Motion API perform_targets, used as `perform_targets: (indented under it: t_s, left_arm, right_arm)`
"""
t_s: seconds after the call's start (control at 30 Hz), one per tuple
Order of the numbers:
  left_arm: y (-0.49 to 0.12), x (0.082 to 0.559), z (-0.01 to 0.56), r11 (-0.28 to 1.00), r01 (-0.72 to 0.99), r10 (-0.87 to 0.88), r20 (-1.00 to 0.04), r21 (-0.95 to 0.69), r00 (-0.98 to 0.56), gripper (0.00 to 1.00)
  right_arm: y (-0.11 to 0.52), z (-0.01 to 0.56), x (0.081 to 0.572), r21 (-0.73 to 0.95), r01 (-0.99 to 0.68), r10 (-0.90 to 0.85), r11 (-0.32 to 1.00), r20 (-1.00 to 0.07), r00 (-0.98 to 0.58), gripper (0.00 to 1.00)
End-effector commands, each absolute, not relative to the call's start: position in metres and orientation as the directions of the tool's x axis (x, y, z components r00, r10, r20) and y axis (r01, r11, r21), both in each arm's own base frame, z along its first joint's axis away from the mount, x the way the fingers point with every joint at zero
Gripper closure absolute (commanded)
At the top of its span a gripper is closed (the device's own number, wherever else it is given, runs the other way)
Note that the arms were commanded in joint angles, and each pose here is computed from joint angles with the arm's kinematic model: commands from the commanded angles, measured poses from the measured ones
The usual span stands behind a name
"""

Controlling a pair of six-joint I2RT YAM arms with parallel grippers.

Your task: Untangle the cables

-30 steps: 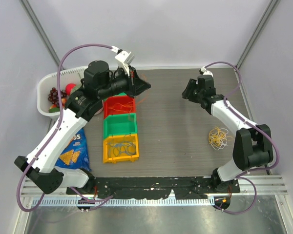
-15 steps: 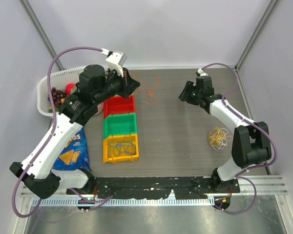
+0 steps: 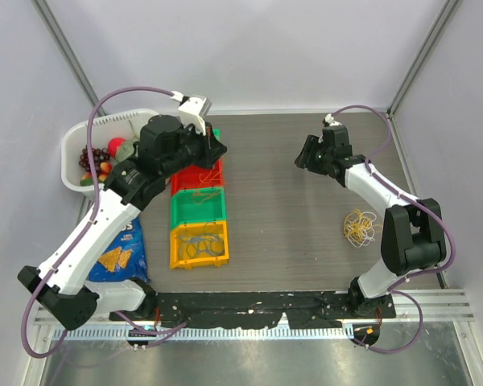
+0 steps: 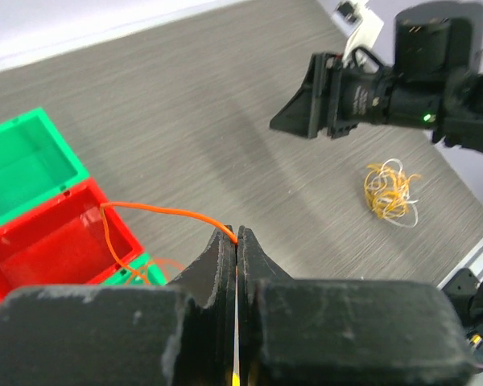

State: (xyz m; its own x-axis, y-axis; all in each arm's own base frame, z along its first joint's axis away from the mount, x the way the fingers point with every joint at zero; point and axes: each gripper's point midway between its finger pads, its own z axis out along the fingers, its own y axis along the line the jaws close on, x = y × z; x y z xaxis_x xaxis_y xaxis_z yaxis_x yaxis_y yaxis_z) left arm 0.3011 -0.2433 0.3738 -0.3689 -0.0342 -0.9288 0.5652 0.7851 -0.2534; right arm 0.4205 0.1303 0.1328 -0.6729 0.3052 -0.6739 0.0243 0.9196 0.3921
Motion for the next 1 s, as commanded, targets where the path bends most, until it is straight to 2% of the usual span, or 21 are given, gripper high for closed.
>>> perform_targets:
  t_s: [0.0,0.73,0.97]
  left_arm:
    - [-0.227,0.298,0.361,0.826,0.504,-0.043,-0.92,-0.252,-0.39,1.0]
    - [-0.185,0.278,0.258,0.925,0.322,0.02,-0.824,-0.199,-0.566,1.0]
    - [-0.196,0.292,0.209,0.925,0.363,0.162,-0.747,-0.113,-0.645,1.0]
  right_arm:
    - [0.136,0.149,0.431,0.409,0.003,0.314,0.913,-0.696,-0.646,0.46]
    - [0.136,0.147,0.433,0.404,0.01,0.312,0.915,-0.69,-0.653,0.46]
    - [0.132,0.151,0.427,0.39,0.018,0.304,0.921,-0.688,-0.658,0.46]
